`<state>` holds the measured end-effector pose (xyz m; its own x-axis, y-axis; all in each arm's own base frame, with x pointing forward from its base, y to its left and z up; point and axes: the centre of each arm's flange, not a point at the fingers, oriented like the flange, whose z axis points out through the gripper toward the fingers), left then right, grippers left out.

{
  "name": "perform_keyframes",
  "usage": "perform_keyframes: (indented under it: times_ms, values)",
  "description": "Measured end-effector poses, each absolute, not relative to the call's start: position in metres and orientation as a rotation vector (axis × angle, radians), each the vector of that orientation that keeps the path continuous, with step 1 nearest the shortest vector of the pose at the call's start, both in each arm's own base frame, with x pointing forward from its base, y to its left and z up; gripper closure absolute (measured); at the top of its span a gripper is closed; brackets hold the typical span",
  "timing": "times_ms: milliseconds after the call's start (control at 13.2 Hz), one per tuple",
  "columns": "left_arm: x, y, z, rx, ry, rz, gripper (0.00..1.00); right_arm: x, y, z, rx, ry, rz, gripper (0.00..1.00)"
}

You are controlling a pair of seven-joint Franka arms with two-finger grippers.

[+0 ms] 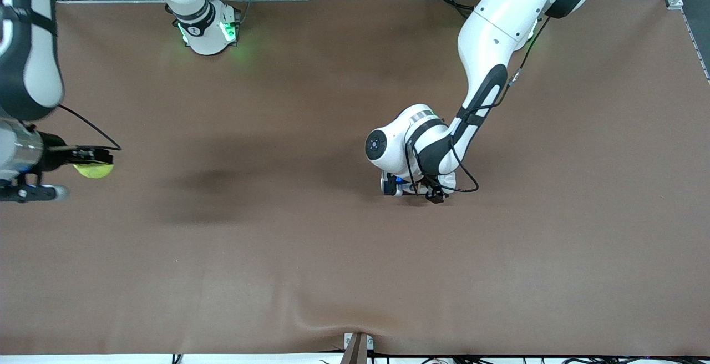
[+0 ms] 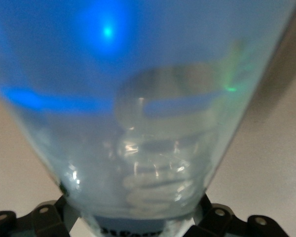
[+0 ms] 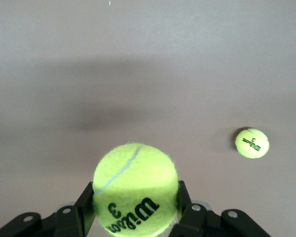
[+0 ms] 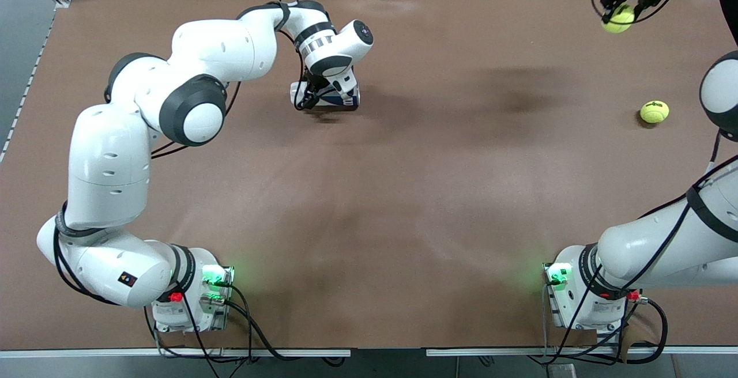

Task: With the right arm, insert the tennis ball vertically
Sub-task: 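Lift the tennis ball with the right gripper and hold it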

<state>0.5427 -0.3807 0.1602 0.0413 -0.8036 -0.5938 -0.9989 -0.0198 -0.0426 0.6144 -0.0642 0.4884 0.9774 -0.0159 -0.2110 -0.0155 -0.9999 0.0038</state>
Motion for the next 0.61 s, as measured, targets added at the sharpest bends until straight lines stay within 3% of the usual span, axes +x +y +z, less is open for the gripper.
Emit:
perform_keyframes:
  times_ms: [76, 228, 608]
  values:
    - [0.5432, -0.3806, 0.1605, -1.876, 1.812, 0.573, 0.14, 0.6137, -0.0642, 0.4977, 3.121, -0.055, -0.312, 0.33]
    - [0.5449, -0.3804, 0.1618, -1.880, 1.811, 0.567, 0.17, 0.6144, -0.0636, 0.5010, 3.118, -0.093, -0.301, 0.33]
    - [0.5497, -0.3769, 0.1627, -1.893, 1.808, 0.553, 0.17, 0.6153, -0.0634, 0.4976, 3.117, -0.100, -0.309, 0.33]
